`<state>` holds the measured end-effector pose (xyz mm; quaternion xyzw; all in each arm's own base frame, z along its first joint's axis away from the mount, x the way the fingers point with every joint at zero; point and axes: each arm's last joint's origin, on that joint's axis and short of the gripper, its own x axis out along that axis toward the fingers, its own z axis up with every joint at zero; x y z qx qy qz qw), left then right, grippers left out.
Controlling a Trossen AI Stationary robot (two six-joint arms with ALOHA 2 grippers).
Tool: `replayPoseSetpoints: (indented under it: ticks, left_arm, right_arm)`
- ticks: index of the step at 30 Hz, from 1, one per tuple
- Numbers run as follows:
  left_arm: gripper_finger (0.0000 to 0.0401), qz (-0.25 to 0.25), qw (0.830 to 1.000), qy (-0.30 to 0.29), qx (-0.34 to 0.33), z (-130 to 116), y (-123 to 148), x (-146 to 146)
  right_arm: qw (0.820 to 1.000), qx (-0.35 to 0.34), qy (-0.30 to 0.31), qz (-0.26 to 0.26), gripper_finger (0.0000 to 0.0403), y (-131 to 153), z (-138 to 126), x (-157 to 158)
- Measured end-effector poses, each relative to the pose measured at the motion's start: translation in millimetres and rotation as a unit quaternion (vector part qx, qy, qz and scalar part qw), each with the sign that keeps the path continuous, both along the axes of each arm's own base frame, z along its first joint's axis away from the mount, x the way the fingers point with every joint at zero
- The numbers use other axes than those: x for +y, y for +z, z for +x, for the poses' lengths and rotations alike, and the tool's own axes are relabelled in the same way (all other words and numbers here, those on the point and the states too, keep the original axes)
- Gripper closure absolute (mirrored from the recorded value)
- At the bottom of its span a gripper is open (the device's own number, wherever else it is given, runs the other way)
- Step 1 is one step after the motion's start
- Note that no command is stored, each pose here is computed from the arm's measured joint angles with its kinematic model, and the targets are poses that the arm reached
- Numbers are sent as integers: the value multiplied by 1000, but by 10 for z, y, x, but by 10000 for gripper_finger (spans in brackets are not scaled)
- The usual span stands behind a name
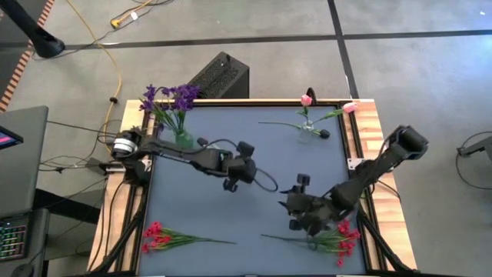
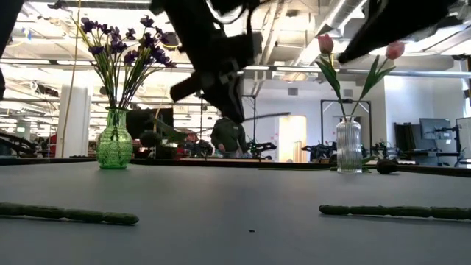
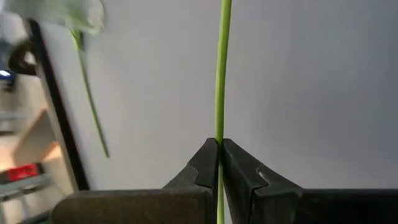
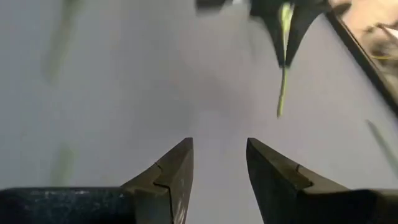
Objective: Sort flowers into vase by color
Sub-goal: Put the left black flower into the green vase
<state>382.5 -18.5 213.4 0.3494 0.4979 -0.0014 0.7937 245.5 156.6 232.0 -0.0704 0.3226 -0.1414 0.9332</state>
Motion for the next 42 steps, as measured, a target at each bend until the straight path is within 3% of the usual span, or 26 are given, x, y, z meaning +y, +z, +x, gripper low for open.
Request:
replayPoseSetpoints:
  ticks: [5,10,13,18,21,27,34,42]
  left_arm:
    - [401,26,999,-31,-18,-39,64,-352]
    - [401,49,997,-62,-24,-105,70,-688]
    - [401,74,994,-75,-30,-158,78,-872]
    - [401,158,981,-103,-37,-227,90,-1126]
    - [401,193,972,-125,-43,-248,110,-1235]
    - [401,245,958,-142,-45,-285,137,-1352]
    - [401,259,953,-150,-53,-286,157,-1402]
    - [401,283,945,-163,-31,-303,146,-1390]
  right_arm:
    - [995,-80,-12,56,230,-55,-23,-92]
    - [996,-77,13,29,230,-210,-24,-15]
    - [992,-120,-18,17,230,-230,25,37]
    - [968,-192,-62,151,230,-141,179,-22]
    - [962,-194,-60,184,230,-132,227,-66]
    - [956,-197,-84,203,230,-240,341,-129]
    - [948,-215,-36,234,230,-351,564,-147]
    - [945,-224,-39,236,234,-357,619,-205]
